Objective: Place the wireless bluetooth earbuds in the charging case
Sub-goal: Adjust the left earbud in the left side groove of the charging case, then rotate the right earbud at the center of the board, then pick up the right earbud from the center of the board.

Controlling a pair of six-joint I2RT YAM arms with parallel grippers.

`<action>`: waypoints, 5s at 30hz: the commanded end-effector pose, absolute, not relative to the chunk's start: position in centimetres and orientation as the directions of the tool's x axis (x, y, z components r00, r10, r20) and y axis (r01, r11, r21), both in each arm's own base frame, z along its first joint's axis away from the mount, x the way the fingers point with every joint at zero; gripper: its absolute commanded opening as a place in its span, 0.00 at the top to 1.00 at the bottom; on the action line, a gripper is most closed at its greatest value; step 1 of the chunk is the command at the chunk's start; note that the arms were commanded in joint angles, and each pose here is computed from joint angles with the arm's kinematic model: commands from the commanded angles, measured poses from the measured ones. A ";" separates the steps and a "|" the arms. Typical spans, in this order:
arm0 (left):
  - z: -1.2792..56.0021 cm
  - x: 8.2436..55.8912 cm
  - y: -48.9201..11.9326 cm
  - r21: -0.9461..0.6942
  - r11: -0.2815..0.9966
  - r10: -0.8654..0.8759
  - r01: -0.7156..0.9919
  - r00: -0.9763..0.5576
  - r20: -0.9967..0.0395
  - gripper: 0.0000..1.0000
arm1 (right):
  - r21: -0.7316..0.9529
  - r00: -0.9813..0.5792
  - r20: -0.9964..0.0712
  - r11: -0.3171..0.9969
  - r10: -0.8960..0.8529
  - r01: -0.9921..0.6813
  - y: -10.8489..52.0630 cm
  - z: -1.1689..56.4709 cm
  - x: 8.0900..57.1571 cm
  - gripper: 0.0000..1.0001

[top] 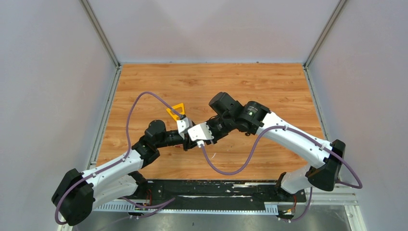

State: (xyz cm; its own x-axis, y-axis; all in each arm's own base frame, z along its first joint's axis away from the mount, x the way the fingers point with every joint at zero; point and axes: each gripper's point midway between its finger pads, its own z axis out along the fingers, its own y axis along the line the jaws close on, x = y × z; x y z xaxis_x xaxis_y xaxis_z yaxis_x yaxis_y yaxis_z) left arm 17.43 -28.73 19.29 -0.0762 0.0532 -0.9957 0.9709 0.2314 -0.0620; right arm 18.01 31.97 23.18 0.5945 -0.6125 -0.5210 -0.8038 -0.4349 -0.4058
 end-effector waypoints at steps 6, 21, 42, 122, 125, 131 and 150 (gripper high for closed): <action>22.0 17.8 -29.0 -0.014 0.238 -0.007 0.971 -0.012 -1.000 1.00 | -0.410 0.565 -0.566 -0.390 -0.600 -0.824 31.6 27.3 17.4 0.71; 22.6 20.4 -27.6 -0.062 0.401 -0.045 0.914 -0.049 -0.998 1.00 | 0.095 -0.282 -0.840 0.386 -0.464 -0.918 24.8 28.5 29.9 0.65; 24.0 20.5 -26.1 -0.064 0.418 -0.076 0.906 -0.035 -0.996 1.00 | 0.155 -0.409 -0.640 0.412 -0.651 -0.898 29.2 9.9 38.4 0.61; 22.1 20.3 -27.1 -0.097 0.365 -0.057 0.926 -0.082 -0.995 1.00 | 0.181 -0.823 -0.388 0.842 -0.414 -0.509 30.1 2.4 30.6 0.58; 22.1 20.3 -27.1 -0.096 0.365 -0.058 0.926 -0.080 -0.995 1.00 | 0.146 -0.821 -0.395 0.854 -0.412 -0.499 29.6 2.3 31.0 0.60; 22.1 20.2 -27.1 -0.096 0.360 -0.057 0.928 -0.081 -0.995 1.00 | 0.243 -0.823 -0.409 0.822 -0.395 -0.515 31.7 3.8 30.6 0.58; 21.8 20.1 -27.3 -0.101 0.345 -0.050 0.933 -0.089 -0.995 1.00 | 0.145 -0.834 -0.428 0.884 -0.349 -0.445 32.0 3.3 32.3 0.56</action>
State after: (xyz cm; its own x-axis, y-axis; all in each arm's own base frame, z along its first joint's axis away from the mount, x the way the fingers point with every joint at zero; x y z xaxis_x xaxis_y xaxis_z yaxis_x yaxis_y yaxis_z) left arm 19.84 -27.05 20.14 -0.1459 -0.0263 -0.9890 0.9205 0.3627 -0.1454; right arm 31.17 31.12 2.39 -0.8357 -0.3773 -0.3990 -0.4609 0.8770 0.1359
